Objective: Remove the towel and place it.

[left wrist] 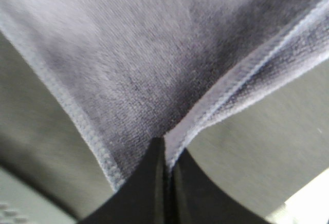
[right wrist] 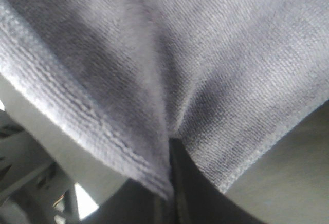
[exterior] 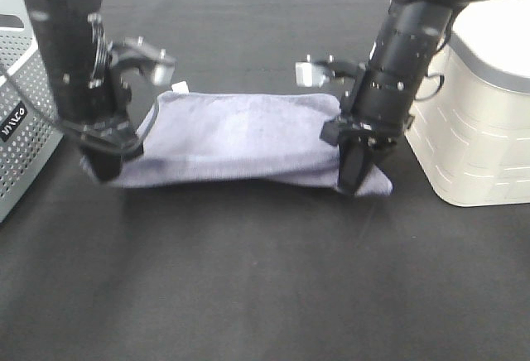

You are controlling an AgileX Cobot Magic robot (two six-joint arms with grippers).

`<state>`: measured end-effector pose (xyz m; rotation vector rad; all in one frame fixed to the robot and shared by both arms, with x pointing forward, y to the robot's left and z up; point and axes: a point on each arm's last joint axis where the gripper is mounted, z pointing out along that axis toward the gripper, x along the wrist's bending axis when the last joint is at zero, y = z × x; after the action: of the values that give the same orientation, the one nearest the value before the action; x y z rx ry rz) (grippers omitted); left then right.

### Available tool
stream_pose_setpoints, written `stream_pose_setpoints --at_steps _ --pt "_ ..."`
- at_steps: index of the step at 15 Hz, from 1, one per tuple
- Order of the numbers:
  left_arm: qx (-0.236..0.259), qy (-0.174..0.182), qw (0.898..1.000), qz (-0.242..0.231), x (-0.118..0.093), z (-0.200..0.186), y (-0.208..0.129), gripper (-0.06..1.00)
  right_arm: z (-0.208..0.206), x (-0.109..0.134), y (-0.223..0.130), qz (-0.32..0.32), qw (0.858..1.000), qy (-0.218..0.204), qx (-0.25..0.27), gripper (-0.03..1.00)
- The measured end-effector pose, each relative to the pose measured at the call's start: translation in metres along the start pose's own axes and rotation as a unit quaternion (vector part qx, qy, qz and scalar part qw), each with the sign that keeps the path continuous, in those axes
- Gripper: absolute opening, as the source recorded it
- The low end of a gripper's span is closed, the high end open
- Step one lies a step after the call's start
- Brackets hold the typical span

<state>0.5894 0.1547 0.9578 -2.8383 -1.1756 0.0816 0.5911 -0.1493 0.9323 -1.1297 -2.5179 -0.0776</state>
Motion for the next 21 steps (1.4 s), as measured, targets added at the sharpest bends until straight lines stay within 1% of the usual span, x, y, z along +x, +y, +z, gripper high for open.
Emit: stream_pose_setpoints --at_steps 3,5,8,10,14,15,17,20,21 --pt "0.025 -0.025 0.999 -0.001 -0.009 0.015 -0.009 0.0 0.015 0.003 -0.009 0.015 0.999 0.029 0.019 0.02" --pt "0.033 -0.027 0.999 0.0 -0.011 0.019 -0.012 0.0 0.026 0.003 -0.017 0.024 0.998 0.041 0.039 0.09" --pt "0.035 -0.027 0.999 0.005 -0.011 0.019 -0.013 0.0 0.038 0.005 -0.025 0.035 0.996 0.058 0.057 0.24" --pt "0.036 -0.027 0.999 0.016 -0.011 0.019 -0.013 0.0 0.043 0.007 -0.028 0.045 0.994 0.075 0.06 0.38" --pt "0.037 -0.024 0.999 0.029 -0.01 0.019 -0.013 0.0 0.042 0.009 -0.031 0.098 0.99 0.075 0.064 0.67" --pt "0.037 -0.024 0.999 0.03 -0.01 0.019 -0.013 0.0 0.037 0.011 -0.031 0.104 0.99 0.072 0.058 0.71" --pt "0.047 -0.029 0.998 0.03 -0.012 0.024 -0.017 0.0 0.021 0.018 -0.034 0.101 0.992 0.063 0.036 0.73" --pt "0.077 -0.042 0.996 0.03 -0.017 0.038 -0.028 0.0 0.005 0.025 -0.037 0.106 0.993 0.058 0.013 0.74" --pt "0.082 -0.045 0.995 0.027 -0.018 0.041 -0.031 0.04 0.001 0.027 -0.038 0.111 0.992 0.057 0.008 0.74"
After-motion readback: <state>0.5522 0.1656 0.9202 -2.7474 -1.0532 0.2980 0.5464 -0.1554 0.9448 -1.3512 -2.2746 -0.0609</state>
